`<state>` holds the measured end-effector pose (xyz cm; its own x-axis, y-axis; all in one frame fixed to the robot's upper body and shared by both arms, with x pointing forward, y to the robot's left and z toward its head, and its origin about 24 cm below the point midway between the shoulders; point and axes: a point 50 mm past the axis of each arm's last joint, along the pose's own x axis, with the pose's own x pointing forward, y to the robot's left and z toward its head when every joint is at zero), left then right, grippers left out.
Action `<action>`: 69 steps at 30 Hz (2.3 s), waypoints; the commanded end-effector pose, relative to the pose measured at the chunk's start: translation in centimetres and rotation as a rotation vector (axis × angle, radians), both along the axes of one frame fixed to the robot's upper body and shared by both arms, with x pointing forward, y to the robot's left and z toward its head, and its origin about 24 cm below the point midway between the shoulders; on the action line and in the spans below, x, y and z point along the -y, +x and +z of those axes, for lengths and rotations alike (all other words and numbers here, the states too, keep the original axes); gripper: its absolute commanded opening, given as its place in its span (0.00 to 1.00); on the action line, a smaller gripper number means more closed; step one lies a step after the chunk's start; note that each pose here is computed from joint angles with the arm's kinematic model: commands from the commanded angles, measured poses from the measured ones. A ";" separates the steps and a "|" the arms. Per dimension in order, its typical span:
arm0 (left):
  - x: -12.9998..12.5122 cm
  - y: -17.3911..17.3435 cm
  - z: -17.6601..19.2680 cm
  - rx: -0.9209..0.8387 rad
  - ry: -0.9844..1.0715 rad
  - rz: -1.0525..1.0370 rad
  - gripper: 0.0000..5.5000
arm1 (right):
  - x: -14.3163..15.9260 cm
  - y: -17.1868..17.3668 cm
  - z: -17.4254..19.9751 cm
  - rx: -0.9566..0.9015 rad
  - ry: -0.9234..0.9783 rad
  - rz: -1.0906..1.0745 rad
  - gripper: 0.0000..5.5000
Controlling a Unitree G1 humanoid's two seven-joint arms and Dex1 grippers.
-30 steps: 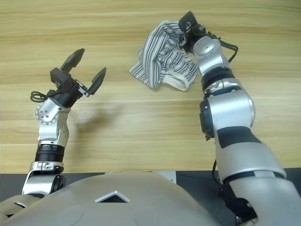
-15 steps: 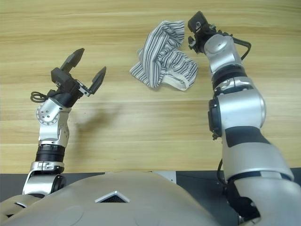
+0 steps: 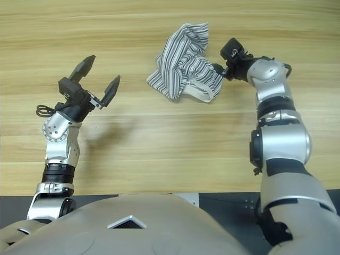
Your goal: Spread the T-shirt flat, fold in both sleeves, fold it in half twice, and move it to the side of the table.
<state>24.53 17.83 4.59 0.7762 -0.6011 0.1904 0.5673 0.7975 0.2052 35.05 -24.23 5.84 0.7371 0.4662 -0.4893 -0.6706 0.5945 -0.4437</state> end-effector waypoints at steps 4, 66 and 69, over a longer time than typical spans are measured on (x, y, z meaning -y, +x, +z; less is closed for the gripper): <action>-0.3 -0.2 0.2 0.006 0.013 0.008 0.74 | 3.1 -2.0 0.8 0.047 -0.055 0.095 0.44; -0.8 -1.4 -0.4 -0.025 0.020 0.029 0.74 | 0.0 -4.8 -1.9 0.247 -0.493 0.642 0.03; -0.9 -1.3 -0.4 -0.030 0.045 0.000 0.74 | -1.1 -4.7 -0.1 0.199 -0.401 0.747 0.03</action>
<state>23.09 18.44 4.32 0.7904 -0.5881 0.1715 0.5540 0.8057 0.2097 30.17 -23.96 4.25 0.4691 0.6271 -0.6218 -0.6947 -0.1728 -0.6983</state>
